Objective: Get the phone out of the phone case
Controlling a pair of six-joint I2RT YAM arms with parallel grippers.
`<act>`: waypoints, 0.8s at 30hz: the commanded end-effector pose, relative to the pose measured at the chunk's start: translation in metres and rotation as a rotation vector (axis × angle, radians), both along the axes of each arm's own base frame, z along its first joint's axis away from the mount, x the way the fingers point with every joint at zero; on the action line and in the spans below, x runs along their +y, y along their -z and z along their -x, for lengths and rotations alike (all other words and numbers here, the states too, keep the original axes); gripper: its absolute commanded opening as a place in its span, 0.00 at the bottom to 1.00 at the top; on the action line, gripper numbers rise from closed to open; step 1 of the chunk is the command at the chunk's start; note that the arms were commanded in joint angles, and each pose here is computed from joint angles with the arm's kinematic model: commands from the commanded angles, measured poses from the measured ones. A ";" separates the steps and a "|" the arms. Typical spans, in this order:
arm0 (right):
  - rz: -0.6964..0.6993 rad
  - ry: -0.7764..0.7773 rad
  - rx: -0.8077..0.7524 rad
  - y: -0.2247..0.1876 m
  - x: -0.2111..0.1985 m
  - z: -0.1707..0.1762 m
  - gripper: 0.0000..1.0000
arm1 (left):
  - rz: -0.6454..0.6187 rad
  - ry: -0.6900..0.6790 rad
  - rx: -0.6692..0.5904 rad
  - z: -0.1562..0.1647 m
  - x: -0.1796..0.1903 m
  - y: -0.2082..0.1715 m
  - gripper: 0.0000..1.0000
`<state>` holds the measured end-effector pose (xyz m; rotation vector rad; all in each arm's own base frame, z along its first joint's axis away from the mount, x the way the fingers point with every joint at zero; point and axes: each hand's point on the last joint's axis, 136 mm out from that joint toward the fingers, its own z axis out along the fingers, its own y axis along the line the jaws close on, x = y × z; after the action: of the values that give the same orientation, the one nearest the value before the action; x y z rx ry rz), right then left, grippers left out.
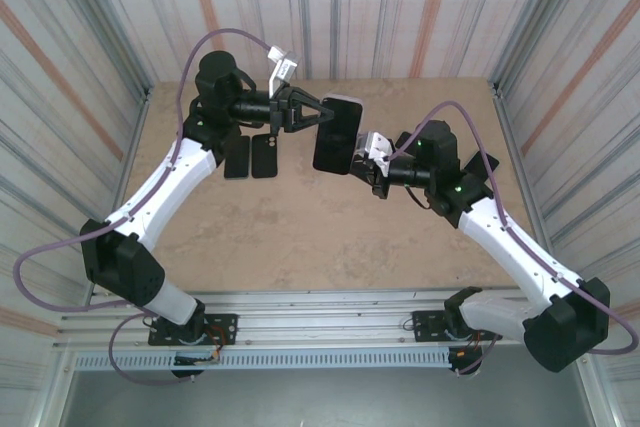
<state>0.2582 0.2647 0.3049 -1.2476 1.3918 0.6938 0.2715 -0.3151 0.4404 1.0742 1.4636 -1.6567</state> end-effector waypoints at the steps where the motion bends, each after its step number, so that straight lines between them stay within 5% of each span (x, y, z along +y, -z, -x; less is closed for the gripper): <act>1: -0.084 0.053 -0.065 -0.026 -0.005 -0.010 0.08 | -0.018 0.052 0.060 0.015 -0.005 -0.005 0.00; 24: -0.243 -0.027 0.159 -0.039 -0.004 0.001 0.22 | -0.020 0.036 0.058 0.015 -0.013 -0.001 0.00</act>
<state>0.2488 0.2638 0.3142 -1.0977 1.4531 0.9817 0.2741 -0.3229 0.4383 1.0333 1.4905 -1.6444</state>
